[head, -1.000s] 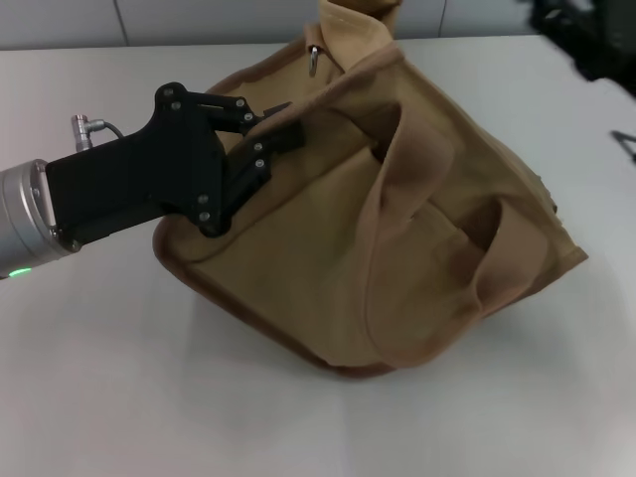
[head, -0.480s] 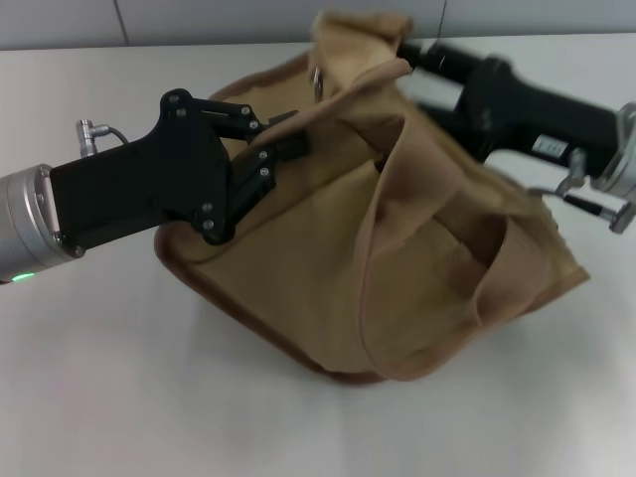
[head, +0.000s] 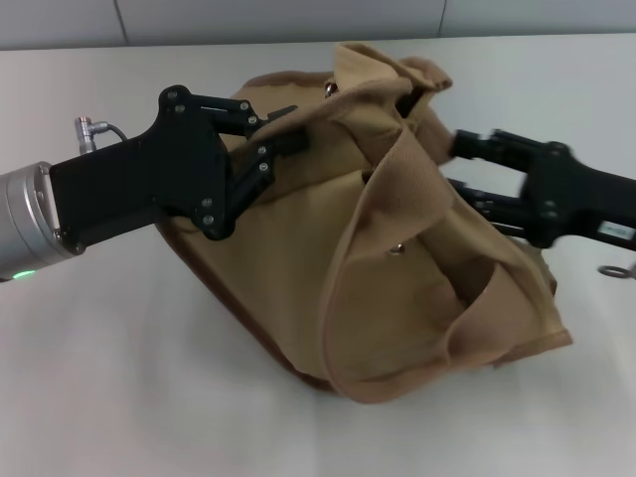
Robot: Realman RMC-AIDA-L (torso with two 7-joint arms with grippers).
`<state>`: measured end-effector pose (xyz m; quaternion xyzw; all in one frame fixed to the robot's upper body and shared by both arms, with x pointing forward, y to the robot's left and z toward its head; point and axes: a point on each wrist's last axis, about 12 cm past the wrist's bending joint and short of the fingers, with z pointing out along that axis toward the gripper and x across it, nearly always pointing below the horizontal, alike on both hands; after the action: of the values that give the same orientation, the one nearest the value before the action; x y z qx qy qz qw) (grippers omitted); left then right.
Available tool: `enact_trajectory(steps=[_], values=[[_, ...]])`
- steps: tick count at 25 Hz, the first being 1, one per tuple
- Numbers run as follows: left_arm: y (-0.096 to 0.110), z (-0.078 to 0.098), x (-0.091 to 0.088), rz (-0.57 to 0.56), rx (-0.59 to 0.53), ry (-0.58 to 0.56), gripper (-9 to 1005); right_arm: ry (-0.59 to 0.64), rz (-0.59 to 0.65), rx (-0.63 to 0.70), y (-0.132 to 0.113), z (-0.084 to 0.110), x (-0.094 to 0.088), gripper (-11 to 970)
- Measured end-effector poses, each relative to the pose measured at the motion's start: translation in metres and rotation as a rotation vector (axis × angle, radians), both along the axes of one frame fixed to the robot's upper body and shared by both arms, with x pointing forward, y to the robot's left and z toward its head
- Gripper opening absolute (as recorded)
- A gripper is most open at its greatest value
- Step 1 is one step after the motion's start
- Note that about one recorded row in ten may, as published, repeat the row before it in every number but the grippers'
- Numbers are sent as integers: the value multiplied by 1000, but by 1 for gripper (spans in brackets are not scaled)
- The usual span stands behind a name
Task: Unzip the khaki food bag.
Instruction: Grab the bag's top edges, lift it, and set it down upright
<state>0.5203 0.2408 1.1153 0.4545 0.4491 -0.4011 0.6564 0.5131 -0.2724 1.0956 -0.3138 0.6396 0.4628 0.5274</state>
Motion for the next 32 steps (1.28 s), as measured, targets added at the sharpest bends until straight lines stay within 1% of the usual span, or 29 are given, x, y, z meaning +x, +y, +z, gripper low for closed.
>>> enact_trajectory(steps=[3, 4, 5, 8, 9, 10, 11, 13, 14, 17, 18, 19, 20, 22, 24, 26, 27, 28, 29, 31, 32], values=[[-1, 0, 1, -1, -2, 1, 53, -12, -12, 32, -9, -1, -10, 762], [-2, 1, 1, -5, -1, 0, 53, -28, -36, 62, -15, 1, -14, 762], [-2, 1, 1, -5, -1, 0, 53, -28, -36, 62, -15, 1, -14, 762], [-4, 2, 2, -13, -1, -3, 53, -96, -123, 162, -18, 3, -14, 761], [-5, 2, 3, -15, -1, -5, 53, -181, -190, 235, -13, 2, -11, 761], [-5, 2, 3, -15, -1, -5, 53, -181, -190, 235, -13, 2, -11, 761], [-5, 2, 2, -16, -2, -5, 53, -213, -207, 247, -10, 2, -9, 761], [-5, 2, 2, -18, -3, -6, 53, -256, -222, 259, 1, 0, -2, 761], [-6, 2, 2, -21, -3, -6, 53, -259, -197, 243, 14, 1, 8, 761], [-6, 2, 2, -23, -2, -6, 53, -251, -132, 189, 34, 4, 23, 761], [-6, 2, 2, -23, -2, -6, 53, -251, -132, 189, 34, 4, 23, 761], [-7, 2, 3, -23, 0, -6, 53, -252, -79, 149, 47, 6, 31, 761], [-7, 2, 3, -23, 0, -6, 53, -252, -79, 149, 47, 6, 31, 761], [-7, 2, 3, -24, 2, -6, 53, -261, -11, 105, 59, 9, 35, 761], [-8, 2, 4, -26, 3, -9, 53, -271, 73, 42, 70, 11, 34, 762], [-8, 3, 4, -26, 4, -10, 54, -269, 90, 18, 71, 11, 32, 762], [-8, 3, 5, -26, 5, -11, 54, -255, 116, -31, 68, 9, 27, 762], [-8, 3, 5, -26, 5, -11, 54, -255, 116, -31, 68, 9, 27, 762], [-9, 3, 6, -24, 7, -12, 54, -238, 130, -72, 61, 8, 21, 762], [-9, 3, 7, -19, 10, -12, 54, -231, 135, -86, 58, 8, 18, 761], [-9, 3, 7, -17, 12, -12, 54, -219, 137, -97, 50, 8, 10, 761]])
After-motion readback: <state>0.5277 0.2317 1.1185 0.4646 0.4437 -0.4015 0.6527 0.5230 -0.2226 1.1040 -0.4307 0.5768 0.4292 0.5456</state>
